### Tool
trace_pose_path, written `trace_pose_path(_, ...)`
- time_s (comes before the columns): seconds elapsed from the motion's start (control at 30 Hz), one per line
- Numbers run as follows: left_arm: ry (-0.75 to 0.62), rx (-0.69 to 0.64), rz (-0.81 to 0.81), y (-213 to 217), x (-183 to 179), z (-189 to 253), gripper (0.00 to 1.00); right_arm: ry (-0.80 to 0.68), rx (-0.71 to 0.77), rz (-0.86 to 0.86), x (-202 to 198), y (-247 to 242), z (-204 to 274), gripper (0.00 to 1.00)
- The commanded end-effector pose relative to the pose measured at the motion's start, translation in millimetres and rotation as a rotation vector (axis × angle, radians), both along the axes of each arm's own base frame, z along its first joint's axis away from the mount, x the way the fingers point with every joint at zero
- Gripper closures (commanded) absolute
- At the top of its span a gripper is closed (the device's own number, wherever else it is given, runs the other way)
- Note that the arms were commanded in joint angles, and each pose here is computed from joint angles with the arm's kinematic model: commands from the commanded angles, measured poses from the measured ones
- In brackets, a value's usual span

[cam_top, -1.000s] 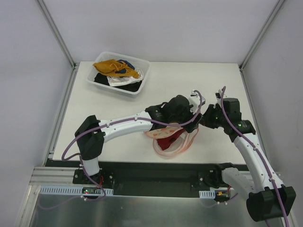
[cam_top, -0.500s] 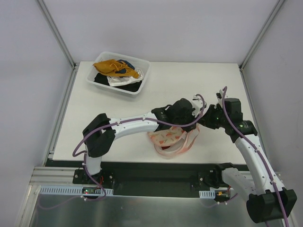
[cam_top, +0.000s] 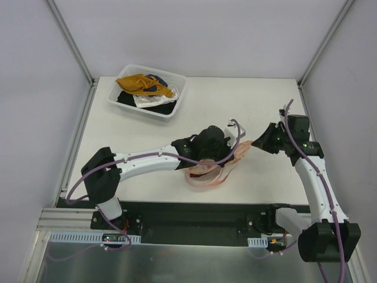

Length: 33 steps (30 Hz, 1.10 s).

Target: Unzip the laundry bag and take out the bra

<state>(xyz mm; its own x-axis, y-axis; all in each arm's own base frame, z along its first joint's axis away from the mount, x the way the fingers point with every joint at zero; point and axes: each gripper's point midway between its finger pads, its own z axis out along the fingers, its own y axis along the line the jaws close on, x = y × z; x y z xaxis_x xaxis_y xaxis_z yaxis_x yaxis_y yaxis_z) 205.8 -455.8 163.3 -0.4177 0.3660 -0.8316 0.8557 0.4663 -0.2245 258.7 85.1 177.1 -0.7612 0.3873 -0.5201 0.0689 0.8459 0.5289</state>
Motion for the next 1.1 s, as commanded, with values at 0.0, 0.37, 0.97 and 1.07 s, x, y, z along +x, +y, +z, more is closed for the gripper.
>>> trace_pose_path(0.0,-0.064,-0.048,0.003,26.4,-0.6,33.8,1.0,-0.155,0.007,-0.059,47.3,-14.0,34.6,0.99)
trace_pose_path(0.37,-0.24,-0.149,0.093,66.6,6.6,104.9,1.0,-0.068,0.171,0.002,86.5,6.4,-14.7,0.99)
trace_pose_path(0.97,-0.297,-0.149,0.257,51.2,56.2,109.0,1.0,0.1,0.14,-0.008,76.5,25.5,-55.3,0.68)
trace_pose_path(1.07,-0.252,-0.066,0.293,44.2,73.7,85.8,1.0,0.068,-0.078,-0.146,64.6,-19.7,-38.6,0.24)
